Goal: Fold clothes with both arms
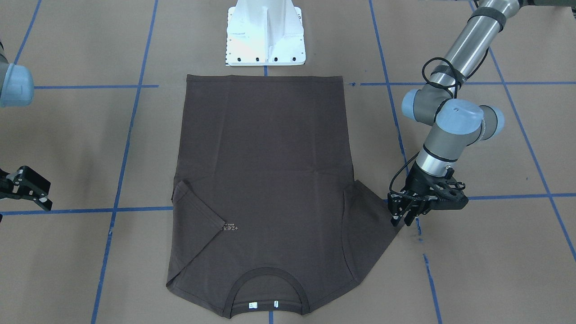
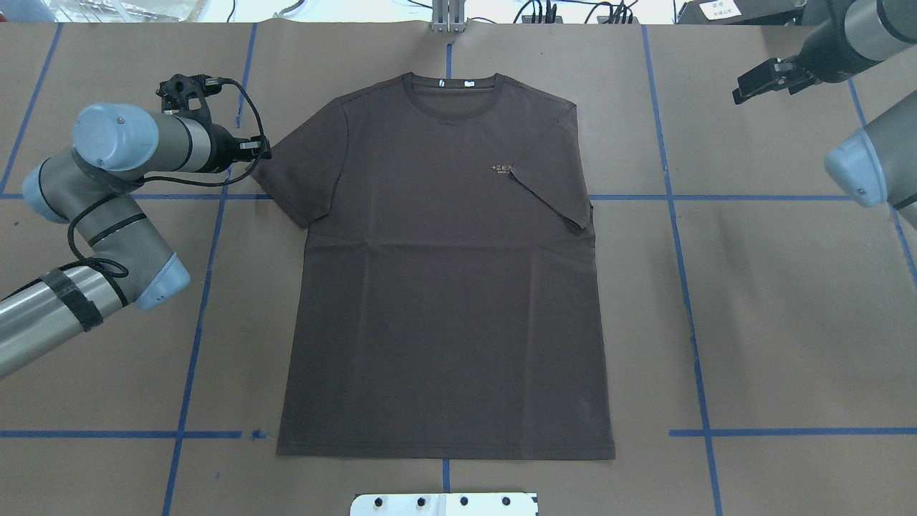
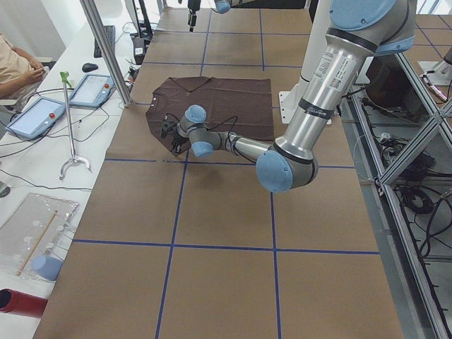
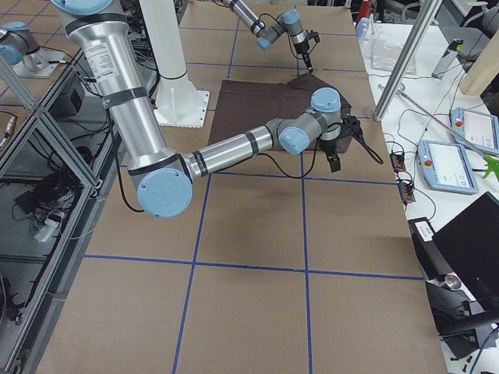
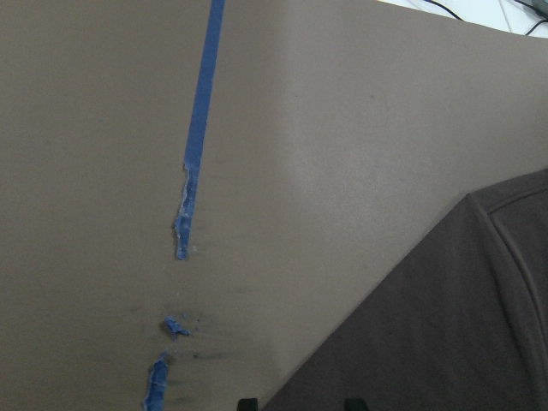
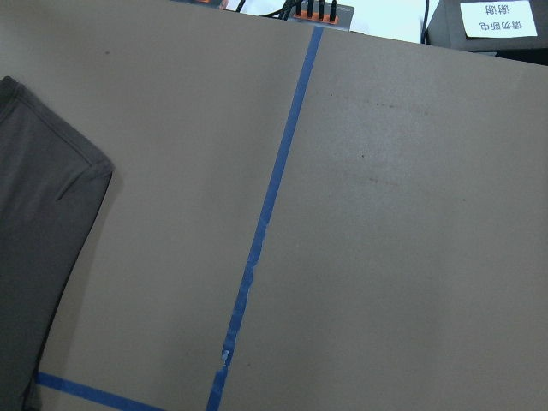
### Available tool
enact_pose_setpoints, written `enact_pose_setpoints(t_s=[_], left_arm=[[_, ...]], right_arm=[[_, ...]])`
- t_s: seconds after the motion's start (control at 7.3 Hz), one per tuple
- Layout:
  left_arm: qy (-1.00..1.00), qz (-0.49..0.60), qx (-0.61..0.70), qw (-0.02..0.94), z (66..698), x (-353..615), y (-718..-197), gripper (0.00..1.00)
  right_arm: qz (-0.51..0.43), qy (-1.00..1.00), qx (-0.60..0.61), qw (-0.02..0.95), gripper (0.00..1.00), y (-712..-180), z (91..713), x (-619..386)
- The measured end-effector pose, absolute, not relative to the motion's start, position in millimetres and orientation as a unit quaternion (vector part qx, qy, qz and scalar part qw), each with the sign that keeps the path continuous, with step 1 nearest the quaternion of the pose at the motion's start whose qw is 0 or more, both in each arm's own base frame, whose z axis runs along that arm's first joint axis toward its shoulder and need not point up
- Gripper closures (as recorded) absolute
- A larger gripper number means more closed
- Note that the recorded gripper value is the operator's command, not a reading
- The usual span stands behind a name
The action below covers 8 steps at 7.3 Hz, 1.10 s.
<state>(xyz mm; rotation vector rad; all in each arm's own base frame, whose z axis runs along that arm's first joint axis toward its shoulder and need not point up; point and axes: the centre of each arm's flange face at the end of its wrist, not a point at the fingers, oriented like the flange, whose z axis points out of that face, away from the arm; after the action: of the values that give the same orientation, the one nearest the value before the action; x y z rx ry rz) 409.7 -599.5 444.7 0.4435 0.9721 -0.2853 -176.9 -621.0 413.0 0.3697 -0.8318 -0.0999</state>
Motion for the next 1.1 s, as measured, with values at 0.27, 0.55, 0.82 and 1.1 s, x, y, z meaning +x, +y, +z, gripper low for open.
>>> enact_pose_setpoints(t_s=[0.27, 0.55, 0.82, 1.1], left_arm=[[0.456, -0.128, 0.211, 0.855, 450.0, 411.8, -598.8, 0.54], [0.451, -0.12, 0.214, 0.858, 453.9, 411.5, -597.9, 0.54], [0.448, -0.119, 0.214, 0.86, 457.0, 411.0, -597.5, 0.54], [0.446, -0.119, 0.213, 0.861, 459.3, 411.1, -597.1, 0.54]], right_arm=[[-0.048, -0.4, 0.178, 0.898, 0.0, -621.4, 414.3, -176.8], [-0.047, -0.4, 0.178, 0.898, 0.0, -621.3, 414.7, -176.7], [-0.047, -0.399, 0.178, 0.898, 0.0, -621.0, 415.2, -176.5], [-0.047, -0.399, 0.177, 0.898, 0.0, -620.5, 416.5, -176.3]])
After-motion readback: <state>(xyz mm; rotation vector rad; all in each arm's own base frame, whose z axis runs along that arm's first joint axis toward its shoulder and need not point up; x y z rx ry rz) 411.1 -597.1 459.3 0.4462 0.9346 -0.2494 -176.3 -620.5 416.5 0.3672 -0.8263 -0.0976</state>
